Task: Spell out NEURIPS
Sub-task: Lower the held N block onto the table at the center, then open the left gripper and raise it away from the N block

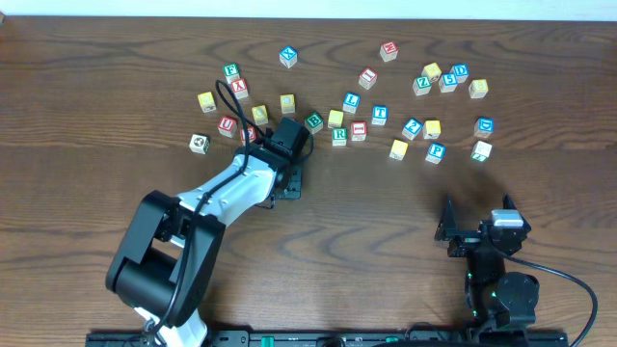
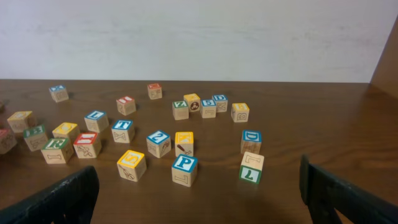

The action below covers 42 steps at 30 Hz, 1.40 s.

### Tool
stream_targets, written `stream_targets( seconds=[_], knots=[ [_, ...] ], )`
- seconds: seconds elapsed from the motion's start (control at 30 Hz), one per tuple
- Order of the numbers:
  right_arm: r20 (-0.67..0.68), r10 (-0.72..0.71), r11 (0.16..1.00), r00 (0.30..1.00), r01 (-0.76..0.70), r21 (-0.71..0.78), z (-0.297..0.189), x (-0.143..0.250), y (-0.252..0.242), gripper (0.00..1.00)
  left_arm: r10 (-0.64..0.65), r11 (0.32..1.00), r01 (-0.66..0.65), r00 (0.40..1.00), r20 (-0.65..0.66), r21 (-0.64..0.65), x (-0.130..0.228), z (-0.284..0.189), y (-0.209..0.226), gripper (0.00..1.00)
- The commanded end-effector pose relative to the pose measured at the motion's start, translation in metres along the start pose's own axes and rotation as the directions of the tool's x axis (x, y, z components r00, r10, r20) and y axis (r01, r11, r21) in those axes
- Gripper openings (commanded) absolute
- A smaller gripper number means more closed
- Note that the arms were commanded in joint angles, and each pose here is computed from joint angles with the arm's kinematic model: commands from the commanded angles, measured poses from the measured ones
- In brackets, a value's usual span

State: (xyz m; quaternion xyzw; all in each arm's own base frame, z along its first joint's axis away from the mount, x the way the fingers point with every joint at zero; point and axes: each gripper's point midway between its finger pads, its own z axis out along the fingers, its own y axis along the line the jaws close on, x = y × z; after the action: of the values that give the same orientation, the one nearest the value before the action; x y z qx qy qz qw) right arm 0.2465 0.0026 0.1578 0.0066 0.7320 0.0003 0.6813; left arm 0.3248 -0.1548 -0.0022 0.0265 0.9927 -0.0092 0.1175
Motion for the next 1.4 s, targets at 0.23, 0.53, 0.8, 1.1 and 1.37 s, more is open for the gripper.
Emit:
stream_targets(
  seconds=[0.23,0.53,0.8,1.1,1.37],
  knots=[
    [-0.001,-0.008,1.0,1.0,0.008,0.005,0.0,0.001,-0.001,0.99,0.001,1.0,-0.001,0.999,0.032,0.008,-0.008,-0.012,-0.001,0.53],
    [-0.001,-0.008,1.0,1.0,0.008,0.005,0.0,0.001,-0.001,0.99,0.001,0.997,-0.016,0.981,0.193,0.077,-0.033,-0.077,-0.006,0.64],
    [-0.001,-0.008,1.0,1.0,0.008,0.005,0.0,0.001,-0.001,0.99,0.004,0.993,-0.037,0.958,0.285,0.111,-0.032,-0.133,-0.001,0.77],
    [-0.001,-0.008,1.0,1.0,0.008,0.005,0.0,0.001,-0.001,0.99,0.004,0.993,-0.037,0.958,0.286,0.111,-0.02,-0.153,0.007,0.8],
    [-0.001,-0.008,1.0,1.0,0.008,0.005,0.0,0.001,-0.001,0.99,0.023,0.993,-0.051,0.967,0.254,0.106,-0.012,-0.151,0.008,0.8]
  ],
)
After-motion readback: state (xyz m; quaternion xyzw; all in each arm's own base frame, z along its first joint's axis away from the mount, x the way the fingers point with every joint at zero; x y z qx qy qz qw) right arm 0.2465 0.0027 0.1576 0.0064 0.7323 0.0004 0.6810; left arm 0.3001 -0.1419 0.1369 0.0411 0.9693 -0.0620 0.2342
